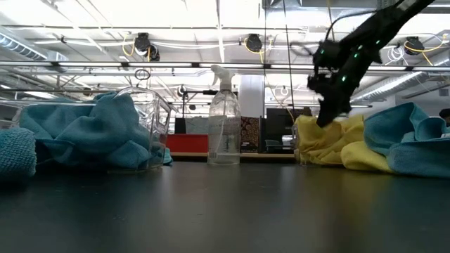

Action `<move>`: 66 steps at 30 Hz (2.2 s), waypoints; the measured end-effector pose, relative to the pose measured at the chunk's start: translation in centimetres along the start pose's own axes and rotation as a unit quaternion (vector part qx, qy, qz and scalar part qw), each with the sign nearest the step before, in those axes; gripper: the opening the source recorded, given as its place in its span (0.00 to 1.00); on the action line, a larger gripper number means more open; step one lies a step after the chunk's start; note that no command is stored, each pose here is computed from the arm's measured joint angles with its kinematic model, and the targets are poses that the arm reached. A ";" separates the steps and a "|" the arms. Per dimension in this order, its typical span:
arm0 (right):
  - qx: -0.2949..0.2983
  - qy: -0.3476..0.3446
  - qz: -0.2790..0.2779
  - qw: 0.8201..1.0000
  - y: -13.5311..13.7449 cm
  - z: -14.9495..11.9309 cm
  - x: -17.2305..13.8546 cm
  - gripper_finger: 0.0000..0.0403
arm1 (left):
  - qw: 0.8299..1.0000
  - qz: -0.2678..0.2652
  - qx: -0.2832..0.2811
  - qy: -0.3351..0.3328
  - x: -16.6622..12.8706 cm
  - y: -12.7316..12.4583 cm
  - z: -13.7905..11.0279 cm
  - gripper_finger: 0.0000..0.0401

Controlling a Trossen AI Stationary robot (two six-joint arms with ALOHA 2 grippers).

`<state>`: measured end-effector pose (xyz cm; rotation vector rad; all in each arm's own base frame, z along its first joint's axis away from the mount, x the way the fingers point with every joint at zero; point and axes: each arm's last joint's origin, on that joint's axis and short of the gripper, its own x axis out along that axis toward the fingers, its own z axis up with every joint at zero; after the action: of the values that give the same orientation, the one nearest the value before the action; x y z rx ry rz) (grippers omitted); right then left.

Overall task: Sort microfiber towel by color & place in baskets
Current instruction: Put the yellow towel into the top transparent bin, then put the blue towel into the bottom transparent bin

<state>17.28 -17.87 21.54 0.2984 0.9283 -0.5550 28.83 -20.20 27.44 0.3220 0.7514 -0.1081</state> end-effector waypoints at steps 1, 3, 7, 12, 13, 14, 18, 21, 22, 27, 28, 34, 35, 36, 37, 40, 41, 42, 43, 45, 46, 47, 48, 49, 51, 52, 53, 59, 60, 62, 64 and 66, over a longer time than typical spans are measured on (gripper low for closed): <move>0.002 0.014 0.003 1.000 -0.1 -0.1 0.7 0.01 | 1.000 0.000 0.000 0.000 0.0 0.0 0.0 0.52; 0.005 0.038 0.007 0.999 -0.2 -0.4 2.1 0.01 | 1.000 0.000 0.000 0.000 0.0 0.0 0.0 0.52; 0.008 0.074 0.013 0.997 -0.4 -0.9 4.2 0.00 | 1.000 0.000 0.000 0.000 0.0 0.0 0.0 0.52; 0.010 0.088 0.015 0.996 -0.5 -1.1 5.1 0.00 | 1.000 0.000 0.000 0.000 0.0 0.0 0.0 0.52; 0.010 0.088 0.016 0.996 -0.5 -1.1 5.1 0.00 | 1.000 0.000 0.000 0.001 0.0 0.0 0.0 0.52; 0.010 0.087 0.016 0.996 -0.4 -1.1 5.0 0.00 | 1.000 0.000 0.000 0.001 0.0 0.0 0.0 0.52; 0.010 0.076 0.013 0.997 -0.3 -1.0 3.4 0.01 | 1.000 0.000 0.001 0.003 0.0 0.0 -0.1 0.52; 0.007 0.058 0.010 0.998 -0.1 -0.8 1.5 0.01 | 1.000 0.001 0.002 0.004 0.0 0.0 -0.1 0.52; 0.006 0.048 0.008 0.999 0.0 -0.8 0.8 0.01 | 1.000 0.001 0.002 0.005 0.0 0.0 -0.1 0.52; -0.001 0.000 0.002 1.000 0.6 -0.9 -3.0 0.01 | 1.000 0.002 0.007 0.014 0.0 0.0 -0.3 0.52; -0.003 -0.009 0.000 1.000 0.7 -1.0 -3.7 0.01 | 1.000 0.003 0.009 0.018 0.0 0.1 -0.4 0.52; -0.010 -0.053 0.007 0.998 1.4 -1.9 -7.5 0.01 | 0.999 0.007 0.003 0.050 -0.1 0.2 -1.1 0.52; -0.012 -0.059 0.008 0.998 1.5 -2.1 -8.0 0.01 | 0.998 0.004 0.001 0.057 -0.1 0.2 -1.2 0.52; -0.013 -0.063 0.008 0.998 1.6 -2.3 -8.4 0.02 | 0.998 0.001 -0.003 0.064 -0.1 0.2 -1.3 0.52; -0.013 -0.066 0.008 0.998 1.7 -2.5 -8.8 0.03 | 0.997 -0.004 -0.006 0.072 -0.1 0.2 -1.5 0.52; -0.014 -0.077 0.006 0.997 1.9 -3.0 -9.8 0.08 | 0.995 -0.017 -0.020 0.099 -0.2 0.2 -1.9 0.52; -0.013 -0.081 0.006 0.997 2.0 -3.1 -10.1 0.11 | 0.993 -0.021 -0.026 0.110 -0.2 0.2 -2.1 0.52; -0.013 -0.086 0.007 0.996 2.0 -3.2 -10.4 0.13 | 0.992 -0.026 -0.032 0.122 -0.3 0.2 -2.3 0.52; -0.014 -0.091 0.013 0.996 2.1 -3.3 -10.6 0.17 | 0.990 -0.031 -0.039 0.134 -0.3 0.2 -2.5 0.52; -0.013 -0.100 0.035 0.994 2.3 -3.5 -11.1 0.23 | 0.985 -0.040 -0.053 0.158 -0.5 0.1 -2.9 0.52; -0.011 -0.106 0.048 0.993 2.4 -3.6 -11.2 0.26 | 0.983 -0.044 -0.059 0.169 -0.6 0.0 -3.1 0.52; -0.009 -0.111 0.061 0.992 2.5 -3.6 -11.4 0.30 | 0.980 -0.048 -0.064 0.180 -0.7 -0.1 -3.3 0.52; -0.009 -0.116 0.075 0.990 2.7 -3.7 -11.6 0.33 | 0.978 -0.053 -0.068 0.189 -0.9 -0.3 -3.5 0.52; -0.008 -0.119 0.089 0.989 2.8 -3.7 -11.7 0.36 | 0.976 -0.059 -0.072 0.199 -1.1 -0.6 -3.7 0.52; -0.005 -0.123 0.112 0.986 2.9 -3.8 -11.9 0.41 | 0.969 -0.069 -0.079 0.225 -1.5 -1.1 -4.2 0.52; -0.004 -0.124 0.119 0.985 3.0 -3.9 -12.0 0.44 | 0.965 -0.072 -0.083 0.237 -1.8 -1.4 -4.4 0.52; -0.005 -0.124 0.127 0.984 3.1 -3.9 -12.1 0.46 | 0.962 -0.075 -0.088 0.248 -2.1 -1.7 -4.7 0.52; -0.037 -0.140 0.153 0.978 4.2 -4.1 -12.7 0.53 | 0.953 -0.078 -0.114 0.271 -3.5 -3.8 -5.6 0.52; -0.045 -0.148 0.157 0.976 4.4 -4.0 -12.8 0.54 | 0.952 -0.077 -0.119 0.273 -3.6 -4.1 -5.9 0.52; -0.060 -0.168 0.163 0.970 4.8 -3.9 -13.2 0.55 | 0.948 -0.070 -0.127 0.283 -3.6 -4.6 -6.6 0.52; -0.070 -0.187 0.171 0.965 5.1 -3.7 -13.6 0.56 | 0.944 -0.060 -0.138 0.293 -3.6 -4.9 -7.4 0.52; -0.077 -0.204 0.179 0.959 5.5 -3.6 -13.9 0.57 | 0.939 -0.050 -0.149 0.306 -3.4 -5.1 -8.3 0.52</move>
<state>11.39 -7.18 30.96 0.1944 0.4954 -0.1942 19.91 -22.37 22.82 0.0185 1.3855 0.0159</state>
